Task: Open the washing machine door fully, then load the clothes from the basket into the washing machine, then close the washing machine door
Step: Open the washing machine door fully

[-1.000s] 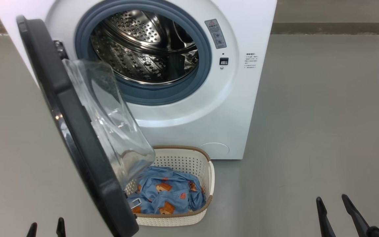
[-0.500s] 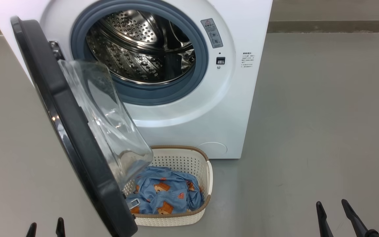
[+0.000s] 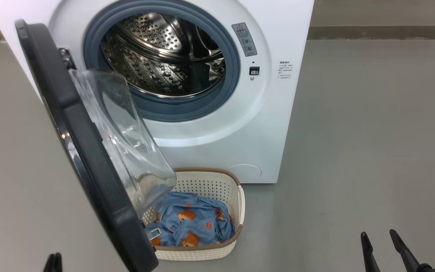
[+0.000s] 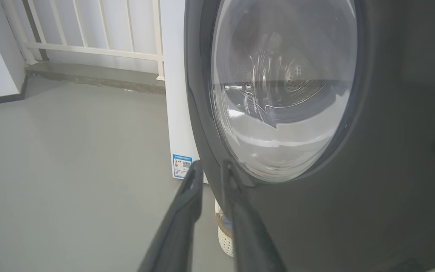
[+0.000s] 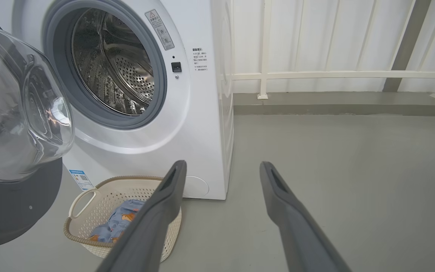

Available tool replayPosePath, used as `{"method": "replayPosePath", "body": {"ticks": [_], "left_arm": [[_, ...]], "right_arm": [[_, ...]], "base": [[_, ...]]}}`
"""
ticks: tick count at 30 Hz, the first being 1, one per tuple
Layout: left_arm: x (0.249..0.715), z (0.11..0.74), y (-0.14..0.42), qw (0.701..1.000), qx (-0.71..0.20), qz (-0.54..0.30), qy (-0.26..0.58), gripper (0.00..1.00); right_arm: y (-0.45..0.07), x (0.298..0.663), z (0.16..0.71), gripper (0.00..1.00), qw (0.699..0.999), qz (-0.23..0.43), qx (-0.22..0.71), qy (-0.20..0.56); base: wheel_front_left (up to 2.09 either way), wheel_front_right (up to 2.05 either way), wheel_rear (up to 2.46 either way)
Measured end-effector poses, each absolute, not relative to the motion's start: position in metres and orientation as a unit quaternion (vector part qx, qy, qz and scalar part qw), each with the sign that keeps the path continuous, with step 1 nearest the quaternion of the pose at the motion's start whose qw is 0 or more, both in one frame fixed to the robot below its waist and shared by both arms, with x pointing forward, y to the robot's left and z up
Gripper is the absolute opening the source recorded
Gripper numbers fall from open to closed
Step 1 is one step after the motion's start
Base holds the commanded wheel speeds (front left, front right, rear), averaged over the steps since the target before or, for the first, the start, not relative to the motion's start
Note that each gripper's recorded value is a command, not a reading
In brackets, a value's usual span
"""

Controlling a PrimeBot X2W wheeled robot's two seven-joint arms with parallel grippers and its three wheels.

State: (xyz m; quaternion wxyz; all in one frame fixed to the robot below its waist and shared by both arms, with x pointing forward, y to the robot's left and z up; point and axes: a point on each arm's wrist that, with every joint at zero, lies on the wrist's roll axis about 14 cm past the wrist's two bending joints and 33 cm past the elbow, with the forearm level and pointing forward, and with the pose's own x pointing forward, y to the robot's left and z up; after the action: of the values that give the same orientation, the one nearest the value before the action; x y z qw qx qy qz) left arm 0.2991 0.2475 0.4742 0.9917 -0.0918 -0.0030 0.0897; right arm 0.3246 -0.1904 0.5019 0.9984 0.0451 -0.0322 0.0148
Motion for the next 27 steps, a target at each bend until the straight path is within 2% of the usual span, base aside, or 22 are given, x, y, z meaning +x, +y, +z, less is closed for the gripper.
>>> {"method": "replayPosePath", "body": {"ticks": [11,15,18,22,27], "left_arm": [[0.296,0.476,0.258,0.990,-0.095,0.107,-0.008,0.00],[0.291,0.497,0.288,0.981,-0.099,0.160,-0.046,0.00],[0.290,0.529,0.307,0.973,-0.088,0.187,-0.098,0.00],[0.294,0.603,0.310,0.957,-0.075,0.184,-0.212,0.00],[0.284,0.697,0.253,0.928,-0.071,0.086,-0.354,0.00]], "right_arm": [[-0.188,0.326,0.502,1.00,0.998,0.019,0.043,-0.032],[-0.186,0.328,0.502,1.00,0.998,0.022,0.043,-0.032],[-0.185,0.329,0.501,1.00,0.998,0.025,0.043,-0.031],[-0.181,0.331,0.502,1.00,0.998,0.030,0.043,-0.031],[-0.177,0.333,0.503,1.00,0.998,0.037,0.043,-0.033]], "base": [[0.00,0.00,0.00],[0.00,0.00,0.00],[0.00,0.00,0.00],[0.00,0.00,0.00],[0.00,0.00,0.00]]}}
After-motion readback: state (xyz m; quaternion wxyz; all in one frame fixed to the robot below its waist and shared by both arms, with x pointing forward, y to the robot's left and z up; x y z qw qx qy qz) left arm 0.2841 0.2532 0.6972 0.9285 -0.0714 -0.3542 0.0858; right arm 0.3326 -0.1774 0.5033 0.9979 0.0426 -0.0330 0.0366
